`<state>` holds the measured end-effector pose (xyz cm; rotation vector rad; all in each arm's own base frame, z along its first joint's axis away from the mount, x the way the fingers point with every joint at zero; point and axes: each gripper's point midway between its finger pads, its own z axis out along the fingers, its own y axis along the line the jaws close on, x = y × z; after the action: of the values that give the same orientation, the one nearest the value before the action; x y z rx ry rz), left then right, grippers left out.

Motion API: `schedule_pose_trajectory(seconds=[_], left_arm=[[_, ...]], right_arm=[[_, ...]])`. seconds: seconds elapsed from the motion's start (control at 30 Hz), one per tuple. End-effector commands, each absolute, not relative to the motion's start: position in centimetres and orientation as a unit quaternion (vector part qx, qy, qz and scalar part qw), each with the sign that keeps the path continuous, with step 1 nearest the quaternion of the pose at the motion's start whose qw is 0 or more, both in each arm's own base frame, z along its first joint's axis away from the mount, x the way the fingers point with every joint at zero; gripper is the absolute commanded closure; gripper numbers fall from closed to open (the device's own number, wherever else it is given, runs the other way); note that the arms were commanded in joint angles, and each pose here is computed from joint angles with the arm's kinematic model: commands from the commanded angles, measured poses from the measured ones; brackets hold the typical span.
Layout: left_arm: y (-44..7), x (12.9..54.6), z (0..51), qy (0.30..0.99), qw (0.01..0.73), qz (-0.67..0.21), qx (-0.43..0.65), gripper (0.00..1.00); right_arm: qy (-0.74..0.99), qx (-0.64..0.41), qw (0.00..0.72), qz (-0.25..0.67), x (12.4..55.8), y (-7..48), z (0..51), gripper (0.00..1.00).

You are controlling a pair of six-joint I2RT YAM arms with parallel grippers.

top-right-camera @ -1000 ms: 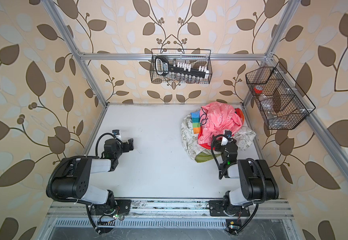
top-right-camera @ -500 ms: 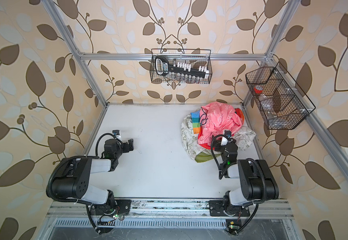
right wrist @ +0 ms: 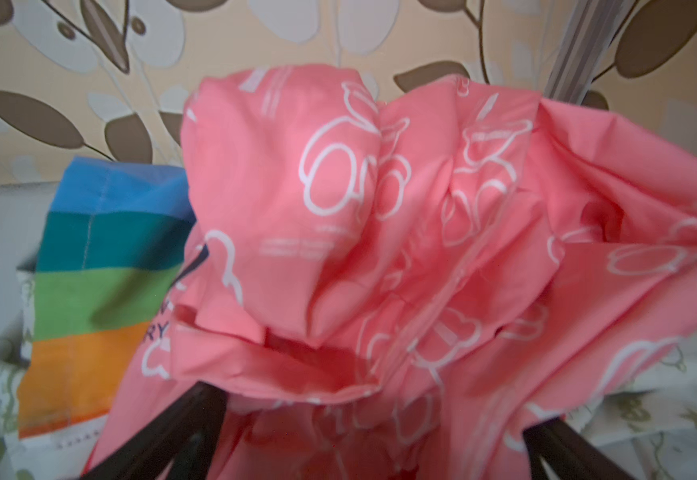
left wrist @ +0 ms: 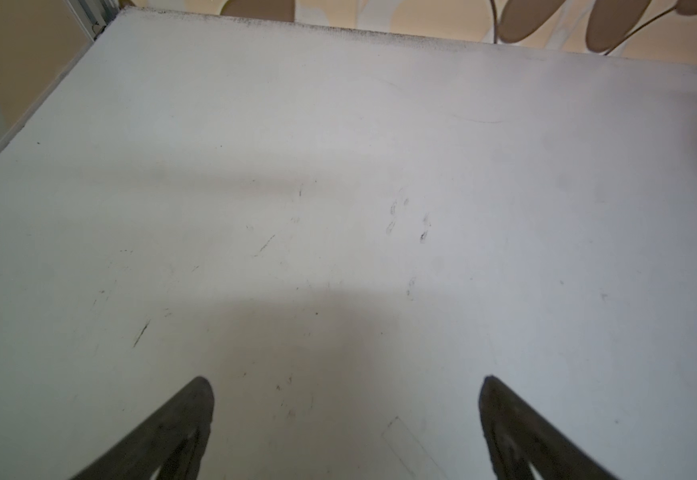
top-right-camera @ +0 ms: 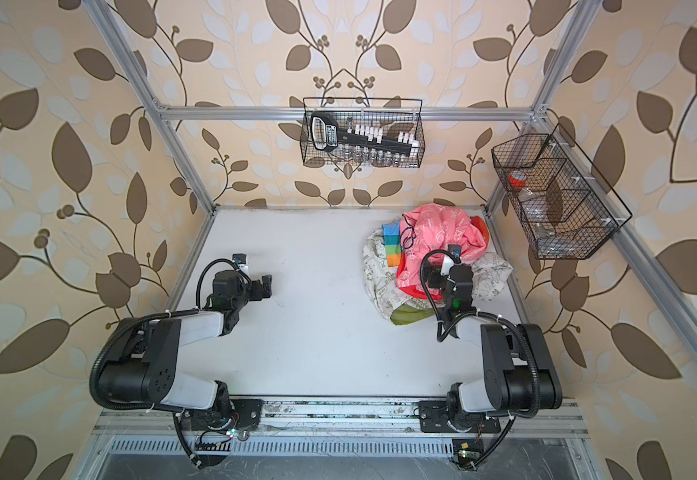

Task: Pick out a specific cloth from the pile
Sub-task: 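Reach the right gripper to the cloth pile while raising the left gripper forward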

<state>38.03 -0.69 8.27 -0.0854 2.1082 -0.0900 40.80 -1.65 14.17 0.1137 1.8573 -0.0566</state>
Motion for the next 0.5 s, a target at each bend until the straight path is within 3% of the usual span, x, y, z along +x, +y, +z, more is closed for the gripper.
schedule_pose_trajectory(seconds=[0.0, 0.23, 0.47], left_arm=[[-1.7, 37.9, 11.5, 0.868, 0.493, -0.053, -0.026, 0.01], [-7.5, 36.1, 16.0, 0.857, 0.482, -0.176, 0.041, 0.01], [-15.8, 32.1, 18.8, 0.810, 0.438, -0.344, 0.182, 0.01]], right_arm=[[0.845, 0.067, 0.527, -0.061, 39.4, -1.8, 12.5, 0.00], [0.865, 0.104, 0.486, -0.065, 37.5, -2.0, 15.3, 0.00], [0.880, 0.086, 0.462, -0.067, 36.3, -0.4, 19.3, 0.00]])
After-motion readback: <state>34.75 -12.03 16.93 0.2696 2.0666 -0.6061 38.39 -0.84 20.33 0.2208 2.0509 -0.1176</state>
